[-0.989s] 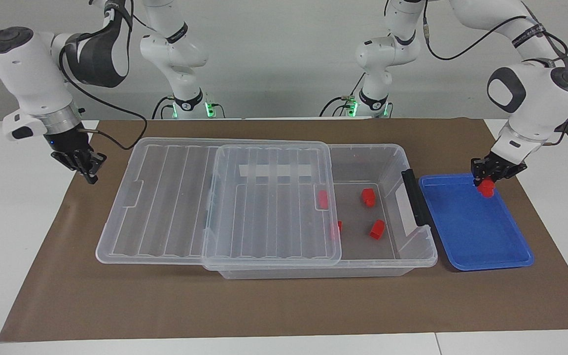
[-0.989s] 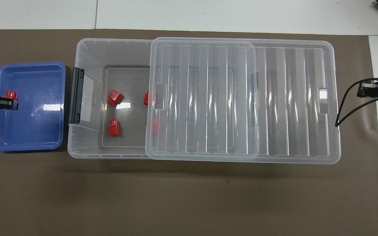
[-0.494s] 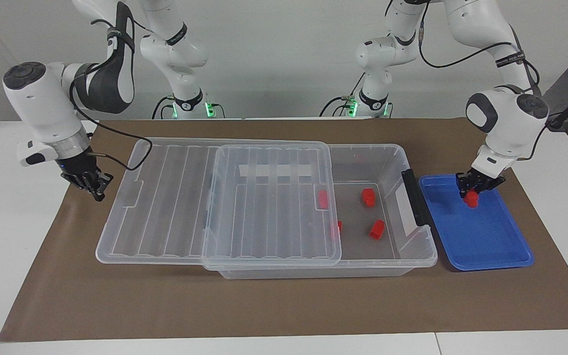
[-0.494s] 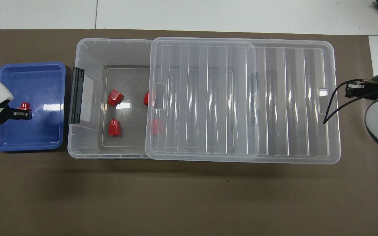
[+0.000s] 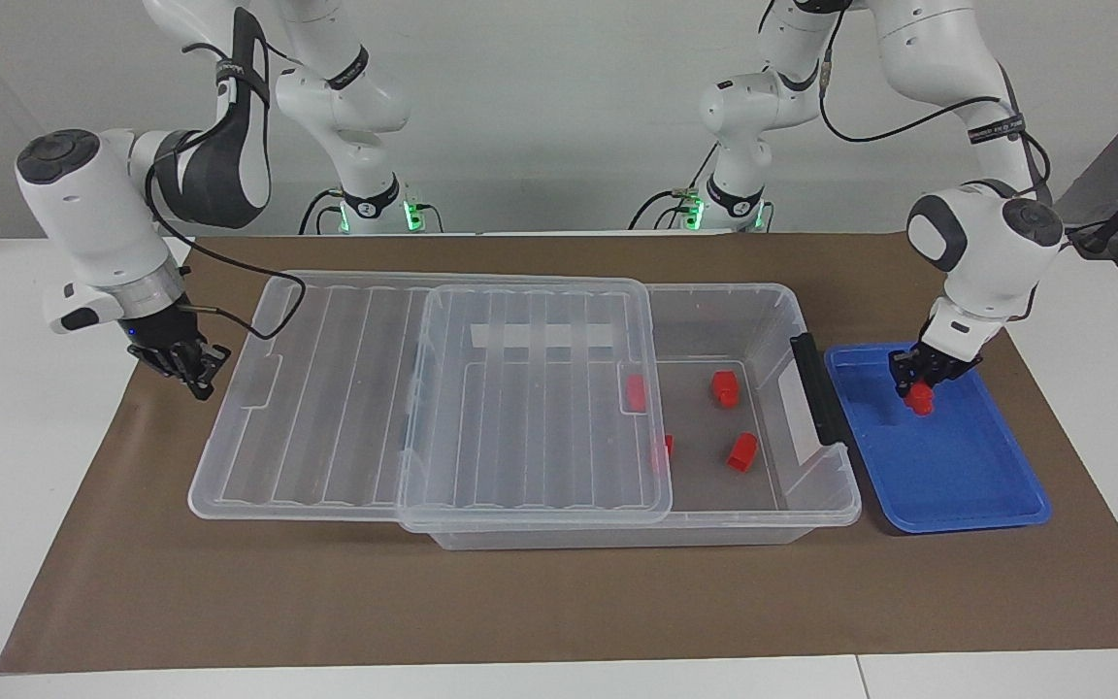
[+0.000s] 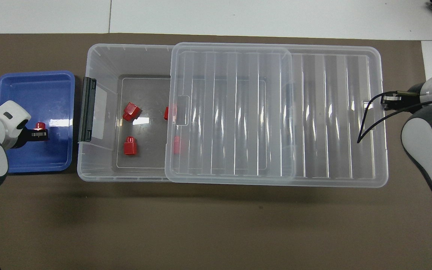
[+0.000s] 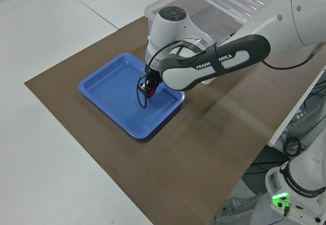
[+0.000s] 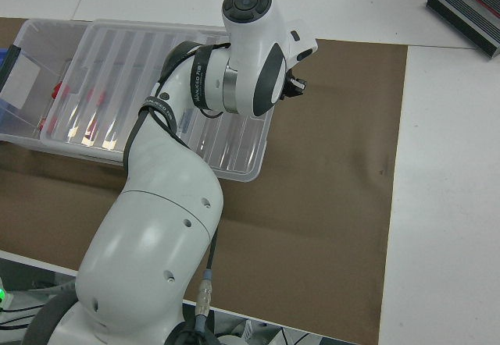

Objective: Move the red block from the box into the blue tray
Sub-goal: 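Lower the red block into the blue tray with the left gripper, then slide the lid shut with the right gripper while the left gripper releases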

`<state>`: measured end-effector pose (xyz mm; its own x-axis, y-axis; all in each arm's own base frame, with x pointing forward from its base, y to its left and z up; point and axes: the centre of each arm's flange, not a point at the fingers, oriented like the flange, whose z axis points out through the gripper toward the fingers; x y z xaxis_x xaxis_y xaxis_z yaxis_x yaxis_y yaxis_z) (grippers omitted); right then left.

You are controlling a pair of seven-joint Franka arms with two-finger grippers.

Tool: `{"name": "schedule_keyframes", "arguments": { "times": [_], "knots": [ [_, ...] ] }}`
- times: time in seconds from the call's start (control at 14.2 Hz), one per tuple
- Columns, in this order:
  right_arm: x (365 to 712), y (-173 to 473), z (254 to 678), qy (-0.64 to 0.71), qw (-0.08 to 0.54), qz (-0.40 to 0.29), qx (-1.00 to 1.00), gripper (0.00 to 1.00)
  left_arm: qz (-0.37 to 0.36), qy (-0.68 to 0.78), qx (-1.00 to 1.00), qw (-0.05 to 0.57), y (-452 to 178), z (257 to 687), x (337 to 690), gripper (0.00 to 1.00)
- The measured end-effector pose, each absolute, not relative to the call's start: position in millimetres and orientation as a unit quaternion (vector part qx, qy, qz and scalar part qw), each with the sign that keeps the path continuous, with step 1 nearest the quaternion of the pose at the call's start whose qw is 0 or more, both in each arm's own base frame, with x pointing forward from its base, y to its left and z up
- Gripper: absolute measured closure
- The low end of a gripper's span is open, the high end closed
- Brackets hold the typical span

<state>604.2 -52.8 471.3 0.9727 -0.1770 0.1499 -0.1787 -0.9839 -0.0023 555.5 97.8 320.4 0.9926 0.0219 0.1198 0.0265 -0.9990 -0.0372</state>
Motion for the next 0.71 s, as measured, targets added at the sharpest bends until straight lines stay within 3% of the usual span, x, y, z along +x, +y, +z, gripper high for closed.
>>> {"name": "schedule_keyframes", "arguments": {
  "times": [0.71],
  "knots": [
    [598.3,12.0,464.1,-0.036,0.004,0.035,0.999,0.99,-0.074,-0.013,-0.997,0.021,98.1,302.2,558.3,0.66]
  ]
}}
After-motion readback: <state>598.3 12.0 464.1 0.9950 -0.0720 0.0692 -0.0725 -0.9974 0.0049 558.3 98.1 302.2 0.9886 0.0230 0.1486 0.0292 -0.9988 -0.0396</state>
